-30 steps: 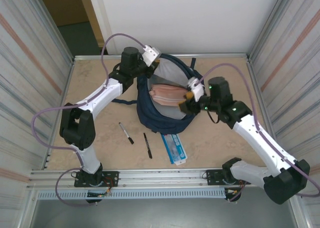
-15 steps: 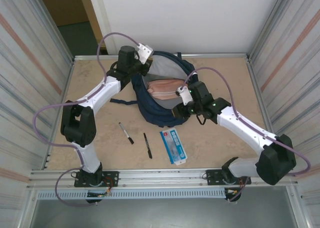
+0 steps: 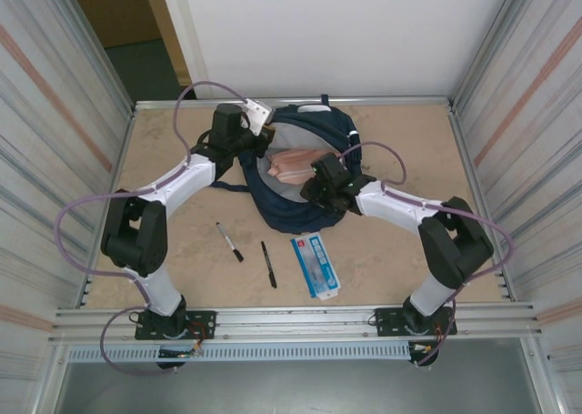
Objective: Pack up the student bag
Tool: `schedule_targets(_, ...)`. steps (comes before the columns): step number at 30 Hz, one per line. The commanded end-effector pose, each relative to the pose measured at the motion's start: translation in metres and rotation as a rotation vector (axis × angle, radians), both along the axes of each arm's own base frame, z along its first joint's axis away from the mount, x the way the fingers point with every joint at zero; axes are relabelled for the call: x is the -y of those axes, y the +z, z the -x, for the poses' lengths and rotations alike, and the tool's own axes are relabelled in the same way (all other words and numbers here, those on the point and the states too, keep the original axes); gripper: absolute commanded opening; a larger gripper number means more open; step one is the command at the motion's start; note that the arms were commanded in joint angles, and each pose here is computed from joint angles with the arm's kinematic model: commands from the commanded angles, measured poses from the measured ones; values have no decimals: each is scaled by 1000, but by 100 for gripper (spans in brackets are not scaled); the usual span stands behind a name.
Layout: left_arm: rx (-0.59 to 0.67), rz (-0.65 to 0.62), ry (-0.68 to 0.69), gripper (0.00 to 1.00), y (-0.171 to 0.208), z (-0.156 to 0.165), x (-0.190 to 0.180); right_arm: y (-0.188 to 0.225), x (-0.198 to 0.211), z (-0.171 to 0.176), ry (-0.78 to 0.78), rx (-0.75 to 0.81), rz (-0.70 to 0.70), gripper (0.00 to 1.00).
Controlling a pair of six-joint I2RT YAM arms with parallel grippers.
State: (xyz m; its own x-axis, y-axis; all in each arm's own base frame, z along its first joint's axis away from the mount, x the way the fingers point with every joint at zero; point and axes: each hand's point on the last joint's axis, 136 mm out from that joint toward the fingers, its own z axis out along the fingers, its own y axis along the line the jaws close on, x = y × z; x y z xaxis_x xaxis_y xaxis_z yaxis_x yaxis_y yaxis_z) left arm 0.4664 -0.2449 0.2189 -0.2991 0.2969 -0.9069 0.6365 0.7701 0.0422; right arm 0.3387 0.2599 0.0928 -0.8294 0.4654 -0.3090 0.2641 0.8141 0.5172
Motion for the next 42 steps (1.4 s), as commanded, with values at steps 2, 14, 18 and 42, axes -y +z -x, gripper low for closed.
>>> schedule_targets(2,22,80,-113,0,31,29,16,34,-10,-25,-2,129,18,46)
schedule_targets(14,21,100,-218,0,37,40,28,-2,-17,-47,397,198,349,47)
schedule_targets(18,11,118,-224,0,36,43,28,-29,-22,-53,432,194,375,44)
schedule_targets(42,172,230,-349,0,90,68,41,-8,-36,-151,381,536,213,3)
